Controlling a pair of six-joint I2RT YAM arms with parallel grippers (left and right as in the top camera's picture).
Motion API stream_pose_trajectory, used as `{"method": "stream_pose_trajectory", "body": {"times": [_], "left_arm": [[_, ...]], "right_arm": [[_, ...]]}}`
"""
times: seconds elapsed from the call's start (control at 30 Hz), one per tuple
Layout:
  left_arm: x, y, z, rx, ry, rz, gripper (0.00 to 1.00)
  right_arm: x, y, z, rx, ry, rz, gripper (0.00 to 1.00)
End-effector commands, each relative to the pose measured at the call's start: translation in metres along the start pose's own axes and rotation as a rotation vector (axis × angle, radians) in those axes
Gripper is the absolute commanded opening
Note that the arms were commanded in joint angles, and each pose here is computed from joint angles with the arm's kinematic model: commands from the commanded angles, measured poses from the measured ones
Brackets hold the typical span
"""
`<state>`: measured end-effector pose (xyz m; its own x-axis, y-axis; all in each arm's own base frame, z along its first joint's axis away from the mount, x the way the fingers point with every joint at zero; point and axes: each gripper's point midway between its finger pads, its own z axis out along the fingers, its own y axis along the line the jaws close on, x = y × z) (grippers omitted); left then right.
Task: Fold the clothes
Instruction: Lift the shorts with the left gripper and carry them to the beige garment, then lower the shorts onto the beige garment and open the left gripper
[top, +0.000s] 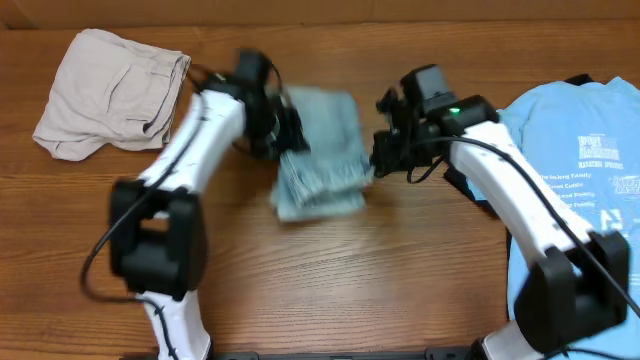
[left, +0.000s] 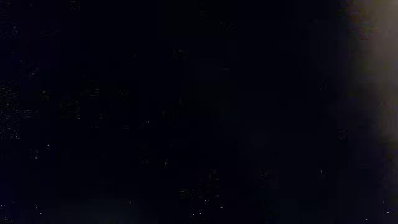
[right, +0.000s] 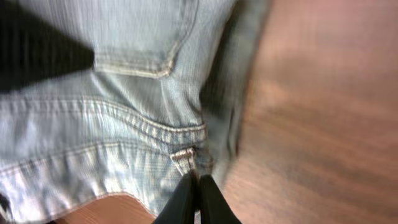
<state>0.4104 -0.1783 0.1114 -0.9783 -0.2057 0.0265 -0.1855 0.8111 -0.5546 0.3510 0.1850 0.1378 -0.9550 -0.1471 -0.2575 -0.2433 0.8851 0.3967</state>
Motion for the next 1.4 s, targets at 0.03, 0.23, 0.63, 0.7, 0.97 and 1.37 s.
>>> {"method": "stream_pose_trajectory", "body": {"times": [0.03, 0.23, 0.63, 0.7, 0.97, 1.37], "left_arm": [[-0.081, 0.008, -0.135, 0.016, -0.401, 0.016, 0.04], [-0.140, 0.066, -0.217, 0.087, -0.658, -0.167, 0.04], [-0.161, 0.121, -0.254, 0.126, -0.742, -0.186, 0.04], [-0.168, 0.117, -0.261, 0.139, -0.782, -0.163, 0.04], [-0.208, 0.116, -0.328, 0.218, -1.072, -0.189, 0.04], [-0.255, 0.153, -0.289, 0.301, -1.079, -0.251, 0.04]], "right_arm": [[-0.008, -0.016, -0.027, 0.066, -0.064, 0.019, 0.04], [0.005, -0.017, -0.026, 0.068, -0.015, 0.035, 0.05], [-0.003, 0.025, -0.029, -0.170, -0.042, -0.102, 0.77], [-0.002, 0.024, -0.029, -0.169, -0.039, -0.100, 0.78], [0.006, 0.023, -0.028, -0.166, -0.004, -0.083, 0.80], [0.012, 0.023, -0.028, -0.164, 0.020, -0.068, 0.80]]}}
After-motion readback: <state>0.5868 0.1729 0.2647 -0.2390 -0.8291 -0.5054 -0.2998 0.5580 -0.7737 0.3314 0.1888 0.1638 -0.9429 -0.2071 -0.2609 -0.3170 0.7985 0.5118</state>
